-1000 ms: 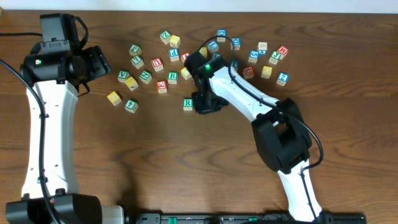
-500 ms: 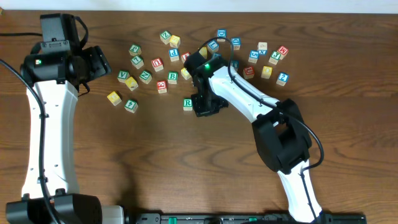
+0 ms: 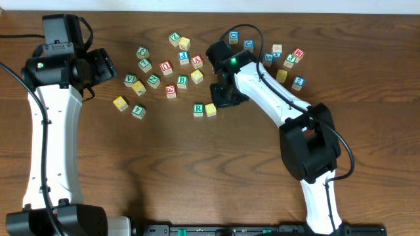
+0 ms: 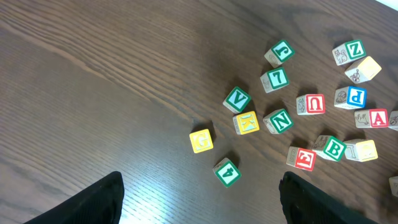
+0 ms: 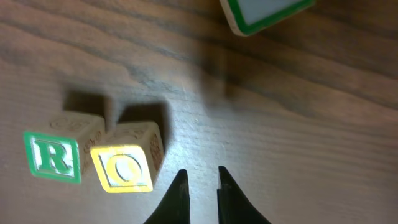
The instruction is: Spell out ROBOT
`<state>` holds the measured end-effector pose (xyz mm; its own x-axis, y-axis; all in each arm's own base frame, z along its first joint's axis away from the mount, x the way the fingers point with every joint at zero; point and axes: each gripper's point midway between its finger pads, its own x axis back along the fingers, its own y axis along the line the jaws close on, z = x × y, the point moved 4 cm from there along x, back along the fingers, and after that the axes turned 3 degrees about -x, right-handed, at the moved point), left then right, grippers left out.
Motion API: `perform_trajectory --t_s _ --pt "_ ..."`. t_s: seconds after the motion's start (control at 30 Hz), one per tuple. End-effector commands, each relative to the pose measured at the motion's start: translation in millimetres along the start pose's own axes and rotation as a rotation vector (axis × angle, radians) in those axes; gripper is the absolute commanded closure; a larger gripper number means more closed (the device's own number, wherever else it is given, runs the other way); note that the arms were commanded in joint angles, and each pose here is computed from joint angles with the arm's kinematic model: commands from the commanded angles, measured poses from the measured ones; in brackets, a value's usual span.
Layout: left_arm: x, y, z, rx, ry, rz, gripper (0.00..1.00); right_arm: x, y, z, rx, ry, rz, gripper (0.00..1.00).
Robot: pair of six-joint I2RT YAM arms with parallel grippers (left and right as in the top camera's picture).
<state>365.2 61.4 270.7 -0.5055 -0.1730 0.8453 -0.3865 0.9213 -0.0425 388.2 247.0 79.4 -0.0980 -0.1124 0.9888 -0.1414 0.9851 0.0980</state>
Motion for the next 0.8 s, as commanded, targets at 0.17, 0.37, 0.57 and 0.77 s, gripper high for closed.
perform_trajectory --t_s 0.17,0.37,0.57,0.77 --pt "-5 2 2 0.005 0.014 -0.013 0.21 -17 8 9 -0.017 -0.027 -0.001 0.89" --pt "-5 2 2 0.005 0.013 -0.013 0.21 -21 7 11 -0.024 -0.025 -0.001 0.89" --pt "-5 2 2 0.005 0.013 -0.013 0.21 -21 6 6 -0.028 -0.048 -0.010 0.88" --pt "-5 2 2 0.005 0.013 -0.013 0.21 -21 8 3 -0.028 -0.061 -0.017 0.88"
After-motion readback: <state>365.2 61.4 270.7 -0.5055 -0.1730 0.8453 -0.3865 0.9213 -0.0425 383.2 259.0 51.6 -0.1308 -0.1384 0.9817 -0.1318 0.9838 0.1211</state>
